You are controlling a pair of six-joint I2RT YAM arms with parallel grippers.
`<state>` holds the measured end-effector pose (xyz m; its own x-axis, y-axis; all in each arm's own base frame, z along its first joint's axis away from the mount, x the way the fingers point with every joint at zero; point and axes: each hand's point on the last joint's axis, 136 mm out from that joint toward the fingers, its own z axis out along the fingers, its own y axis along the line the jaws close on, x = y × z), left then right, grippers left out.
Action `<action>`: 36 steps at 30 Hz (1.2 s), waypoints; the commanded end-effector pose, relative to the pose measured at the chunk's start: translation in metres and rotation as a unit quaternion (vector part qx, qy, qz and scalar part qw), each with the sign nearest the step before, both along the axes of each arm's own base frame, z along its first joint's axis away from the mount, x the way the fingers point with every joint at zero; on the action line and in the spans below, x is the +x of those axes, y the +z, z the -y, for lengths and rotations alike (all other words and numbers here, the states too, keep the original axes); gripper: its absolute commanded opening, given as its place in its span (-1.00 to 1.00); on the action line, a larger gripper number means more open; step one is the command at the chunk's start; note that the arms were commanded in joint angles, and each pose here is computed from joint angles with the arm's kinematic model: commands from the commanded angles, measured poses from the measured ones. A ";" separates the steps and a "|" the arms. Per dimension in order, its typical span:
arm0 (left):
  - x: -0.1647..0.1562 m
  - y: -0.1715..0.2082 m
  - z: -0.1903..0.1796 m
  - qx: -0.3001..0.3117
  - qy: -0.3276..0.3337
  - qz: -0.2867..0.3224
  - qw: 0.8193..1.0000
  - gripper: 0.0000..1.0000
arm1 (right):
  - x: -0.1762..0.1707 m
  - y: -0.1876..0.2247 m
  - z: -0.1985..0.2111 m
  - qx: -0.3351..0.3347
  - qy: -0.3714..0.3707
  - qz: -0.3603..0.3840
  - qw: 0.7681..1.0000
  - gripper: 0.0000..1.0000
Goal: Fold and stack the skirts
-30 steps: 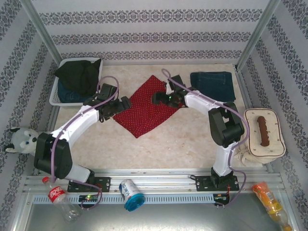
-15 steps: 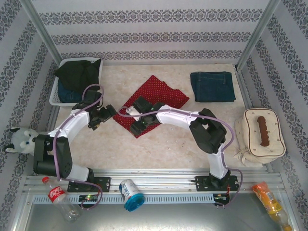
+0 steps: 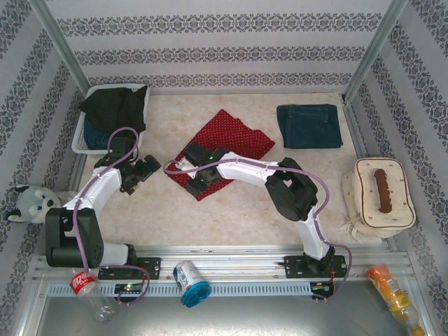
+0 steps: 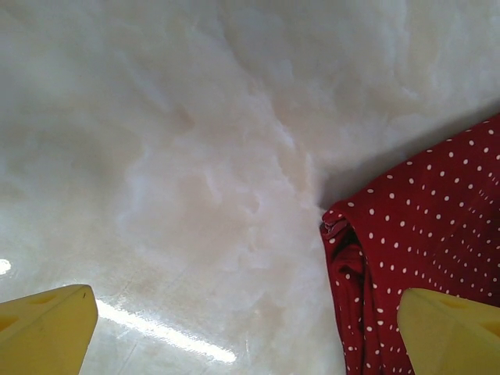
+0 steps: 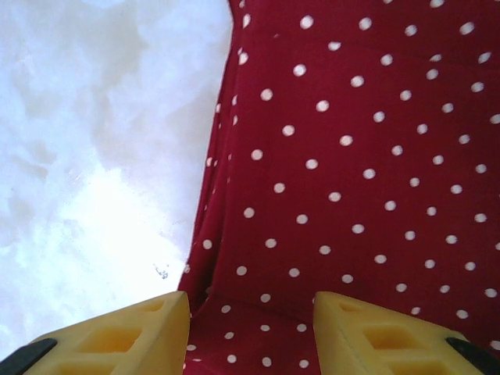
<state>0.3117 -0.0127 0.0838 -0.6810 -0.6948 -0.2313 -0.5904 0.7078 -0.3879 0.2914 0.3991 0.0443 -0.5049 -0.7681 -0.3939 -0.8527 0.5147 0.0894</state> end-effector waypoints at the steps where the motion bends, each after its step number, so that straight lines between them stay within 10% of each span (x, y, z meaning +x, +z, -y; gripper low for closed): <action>1: 0.000 0.003 -0.004 -0.004 0.004 0.014 1.000 0.99 | 0.002 -0.006 -0.002 -0.021 -0.004 0.009 1.000 -0.15; 12: -0.002 -0.002 -0.003 -0.016 0.001 0.016 1.000 1.00 | 0.004 -0.010 -0.006 -0.037 -0.005 0.019 0.999 -0.22; 19: -0.002 -0.001 -0.001 -0.018 -0.010 0.019 1.000 1.00 | 0.010 -0.005 -0.004 -0.054 -0.030 0.066 0.996 -0.78; 36: 0.004 0.035 0.023 0.001 -0.092 0.076 0.993 1.00 | 0.057 0.110 0.110 0.060 -0.286 0.213 0.932 -1.00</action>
<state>0.3103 -0.0263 0.0950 -0.7305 -0.6312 -0.2607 -0.4811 0.7466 -0.4595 0.3310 0.3219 0.1508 -0.5295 -0.5372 -0.6566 -0.5663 0.8001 -0.1979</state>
